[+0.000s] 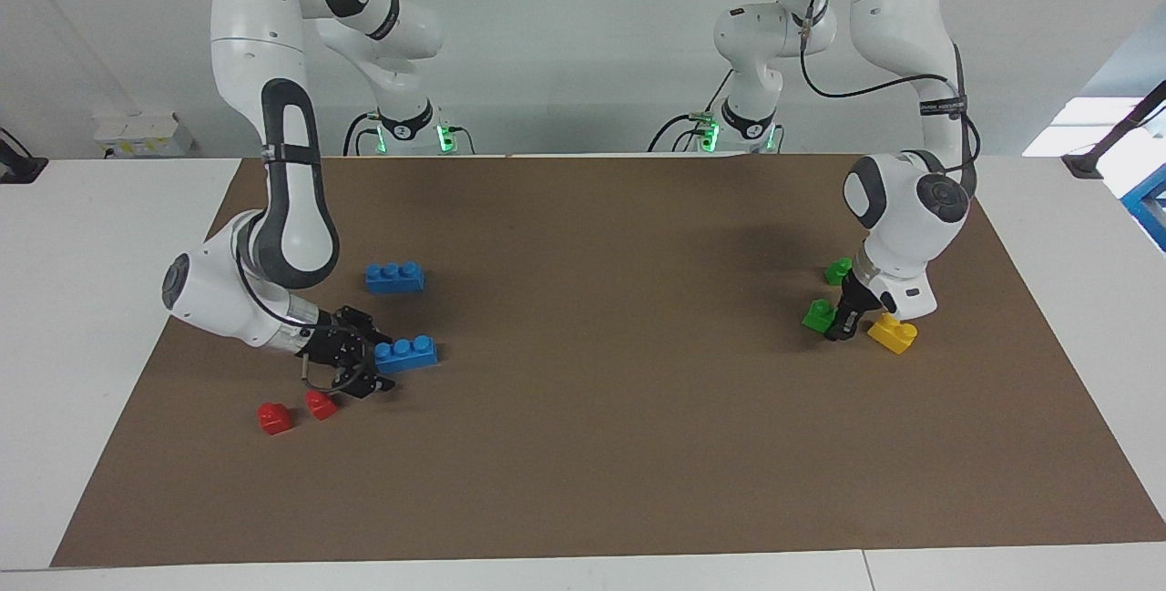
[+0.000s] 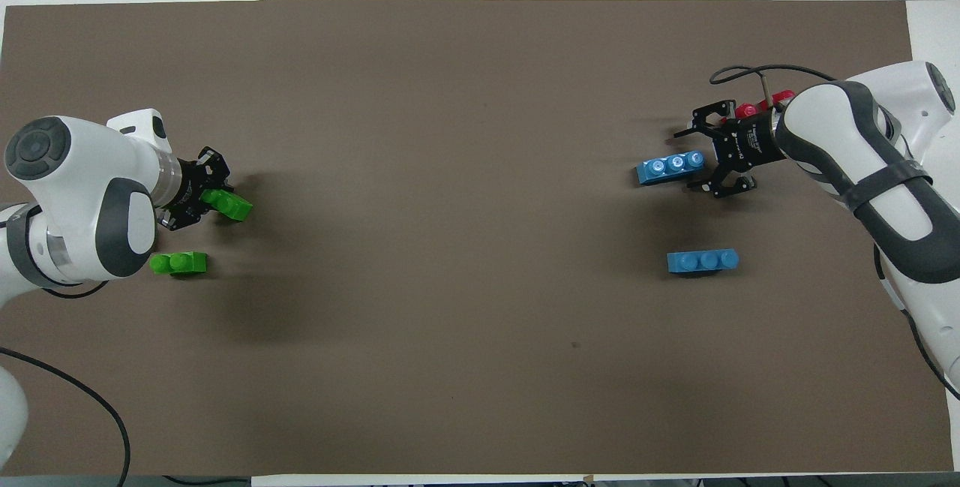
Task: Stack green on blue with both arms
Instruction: 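Lift the green brick with the left gripper while the right gripper carries the blue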
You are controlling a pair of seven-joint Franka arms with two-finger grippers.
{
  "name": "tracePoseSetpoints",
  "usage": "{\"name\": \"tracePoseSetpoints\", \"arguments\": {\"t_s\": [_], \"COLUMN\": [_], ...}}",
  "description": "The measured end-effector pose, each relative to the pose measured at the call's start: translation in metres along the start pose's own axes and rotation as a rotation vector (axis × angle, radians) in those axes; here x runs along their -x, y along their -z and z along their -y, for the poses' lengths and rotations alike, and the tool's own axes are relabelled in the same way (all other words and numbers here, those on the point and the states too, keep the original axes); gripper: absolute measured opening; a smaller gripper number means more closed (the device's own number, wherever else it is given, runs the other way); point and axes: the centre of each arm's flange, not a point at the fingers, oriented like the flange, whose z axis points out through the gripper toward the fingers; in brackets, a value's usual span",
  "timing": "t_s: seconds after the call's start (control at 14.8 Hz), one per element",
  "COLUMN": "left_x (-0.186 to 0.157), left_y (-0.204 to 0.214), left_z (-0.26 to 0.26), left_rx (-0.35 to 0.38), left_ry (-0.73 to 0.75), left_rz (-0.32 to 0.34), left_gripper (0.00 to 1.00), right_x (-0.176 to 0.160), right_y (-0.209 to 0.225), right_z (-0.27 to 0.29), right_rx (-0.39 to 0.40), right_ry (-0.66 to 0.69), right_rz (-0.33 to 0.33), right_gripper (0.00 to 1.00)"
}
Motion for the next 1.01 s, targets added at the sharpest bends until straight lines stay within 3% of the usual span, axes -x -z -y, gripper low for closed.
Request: {"name": "tracePoseSetpoints", "arguments": {"t_s": [0.34, 0.41, 0.74, 0.88, 1.01], "left_x": [-0.005, -0.006, 0.003, 0.019, 0.039], "left_y": [0.016, 0.027, 0.107, 0.135, 0.161], "left_z": [-0.008, -0.011, -0.032, -0.039, -0.044], "left_rx": [0.008, 0.000, -0.041, -0.049, -0.056], "left_ry": [-0.001, -0.002, -0.014, -0.011, 0.015], "left_rz": [-0.005, 0.002, 0.038, 0.043, 0.046], "left_gripper": [0.34, 0.34, 0.34, 0.34, 0.34], "right_x": [0.001, 0.002, 0.035, 0.078, 0.144], "right_y": [0.002, 0.002, 0.021, 0.032, 0.029], "right_z": [0.001, 0.002, 0.026, 0.045, 0.061], "right_rx": [-0.009, -0.010, -0.026, -0.044, -0.050], "right_ry": [0.002, 0.007, 0.000, -0.065, -0.123], "right_rz": [0.007, 0.006, 0.021, 0.028, 0.039], "right_gripper": [0.40, 0.34, 0.34, 0.34, 0.34]}}
